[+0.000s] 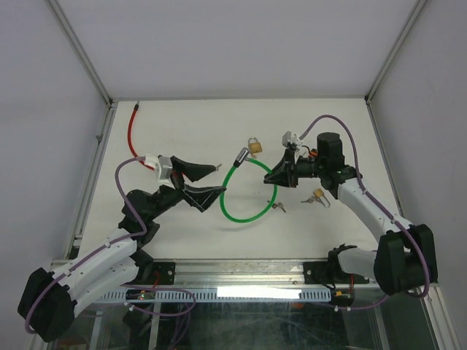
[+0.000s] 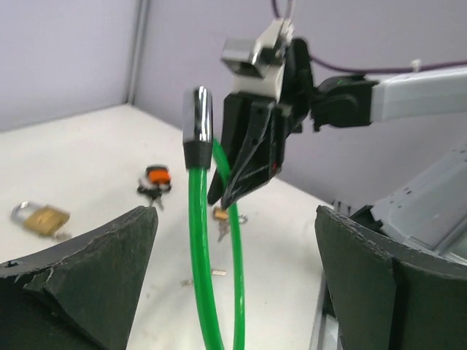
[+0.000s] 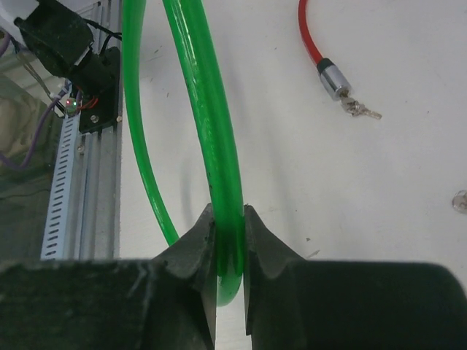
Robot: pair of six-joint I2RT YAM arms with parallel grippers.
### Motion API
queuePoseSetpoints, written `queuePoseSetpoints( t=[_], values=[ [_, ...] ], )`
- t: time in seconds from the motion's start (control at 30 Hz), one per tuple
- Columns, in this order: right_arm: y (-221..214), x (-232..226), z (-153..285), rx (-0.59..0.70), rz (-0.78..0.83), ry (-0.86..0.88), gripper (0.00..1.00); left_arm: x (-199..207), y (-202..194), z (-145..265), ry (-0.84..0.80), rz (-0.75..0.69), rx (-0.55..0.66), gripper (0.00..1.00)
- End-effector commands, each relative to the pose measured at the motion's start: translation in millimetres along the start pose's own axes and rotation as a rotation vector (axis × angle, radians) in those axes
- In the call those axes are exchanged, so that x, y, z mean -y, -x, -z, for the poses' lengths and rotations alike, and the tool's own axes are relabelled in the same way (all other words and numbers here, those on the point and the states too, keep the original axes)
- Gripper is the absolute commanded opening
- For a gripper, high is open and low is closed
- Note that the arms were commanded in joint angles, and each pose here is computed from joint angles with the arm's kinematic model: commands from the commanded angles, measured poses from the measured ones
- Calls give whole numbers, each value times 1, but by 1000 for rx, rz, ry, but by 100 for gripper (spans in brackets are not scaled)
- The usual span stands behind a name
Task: Lock with the key
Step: Place the lock at the center of the board.
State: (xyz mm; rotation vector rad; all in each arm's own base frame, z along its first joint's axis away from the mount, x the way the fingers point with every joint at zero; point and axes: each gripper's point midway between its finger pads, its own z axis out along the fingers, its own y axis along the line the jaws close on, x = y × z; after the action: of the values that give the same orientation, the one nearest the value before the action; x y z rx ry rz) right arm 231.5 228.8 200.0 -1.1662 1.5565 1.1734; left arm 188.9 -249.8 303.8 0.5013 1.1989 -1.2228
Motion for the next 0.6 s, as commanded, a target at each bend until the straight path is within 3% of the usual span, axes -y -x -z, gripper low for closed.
queuePoseSetpoints(
  t=[0.0,0.13,0.3,0.57],
  values=[
    [32,20,3,51,-81,-57,0,-43,-28,13,199,16,-41,93],
    [31,32,6,62,-165,-98,0,-55,-36,23,275,64,-3,99],
    [26,52,6,57,-281,-186,0,-74,-45,41,391,117,41,99],
    [17,106,1,40,-532,-379,0,-108,-68,63,602,154,-8,99]
  ],
)
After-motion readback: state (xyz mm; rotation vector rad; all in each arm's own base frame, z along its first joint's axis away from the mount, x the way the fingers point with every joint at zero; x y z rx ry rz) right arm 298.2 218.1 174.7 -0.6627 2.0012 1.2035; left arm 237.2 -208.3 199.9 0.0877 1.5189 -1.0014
